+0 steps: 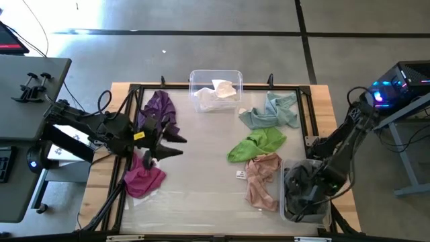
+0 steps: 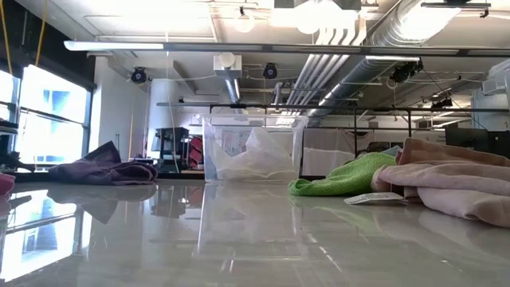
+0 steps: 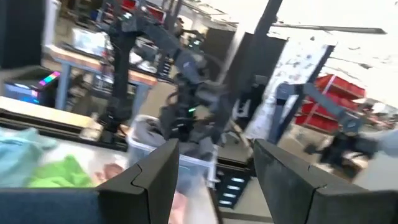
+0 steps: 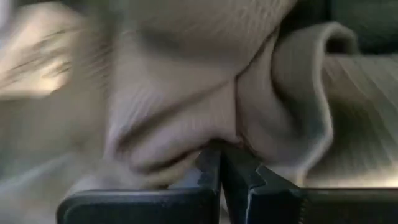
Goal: Sort towels by color in basket
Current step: Put the gray towel into the bottom transparent bin, then adjust the bottom transparent bin
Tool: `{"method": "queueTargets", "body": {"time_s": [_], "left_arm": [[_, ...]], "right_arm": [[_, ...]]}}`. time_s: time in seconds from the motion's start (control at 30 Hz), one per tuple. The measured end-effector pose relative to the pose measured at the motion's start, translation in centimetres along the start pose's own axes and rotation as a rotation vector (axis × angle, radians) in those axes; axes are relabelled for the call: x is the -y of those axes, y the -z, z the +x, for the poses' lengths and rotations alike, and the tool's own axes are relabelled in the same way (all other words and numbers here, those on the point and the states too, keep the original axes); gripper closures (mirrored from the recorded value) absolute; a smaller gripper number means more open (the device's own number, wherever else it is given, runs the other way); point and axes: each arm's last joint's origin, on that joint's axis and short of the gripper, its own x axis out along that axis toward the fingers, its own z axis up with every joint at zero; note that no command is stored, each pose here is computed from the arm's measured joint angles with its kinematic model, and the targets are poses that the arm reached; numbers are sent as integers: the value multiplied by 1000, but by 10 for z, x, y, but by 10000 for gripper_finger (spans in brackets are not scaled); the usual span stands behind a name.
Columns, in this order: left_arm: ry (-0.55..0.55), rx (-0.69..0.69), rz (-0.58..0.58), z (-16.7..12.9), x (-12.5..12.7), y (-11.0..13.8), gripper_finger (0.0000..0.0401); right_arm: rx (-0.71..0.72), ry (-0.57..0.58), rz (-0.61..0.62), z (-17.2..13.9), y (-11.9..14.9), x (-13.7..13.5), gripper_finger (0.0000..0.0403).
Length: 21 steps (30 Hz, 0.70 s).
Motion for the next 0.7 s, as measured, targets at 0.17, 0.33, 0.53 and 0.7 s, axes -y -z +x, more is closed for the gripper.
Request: {"method": "queueTargets", "body": {"time_s": [0.17, 0.33, 0.53, 0.7], "left_arm": [[30, -13, -9, -1, 6, 2, 206], [30, -11, -25, -1, 8, 3, 206], [-9, 3, -36, -1, 7, 3, 206], [-49, 39, -39, -1, 6, 0, 206]], "right_arm": [[2, 63, 59, 29, -17, 10, 402], [-14, 86, -36, 17, -10, 10, 403], [109, 96, -74, -36, 15, 12, 403], [350, 3, -28, -78, 20, 15, 401]]}}
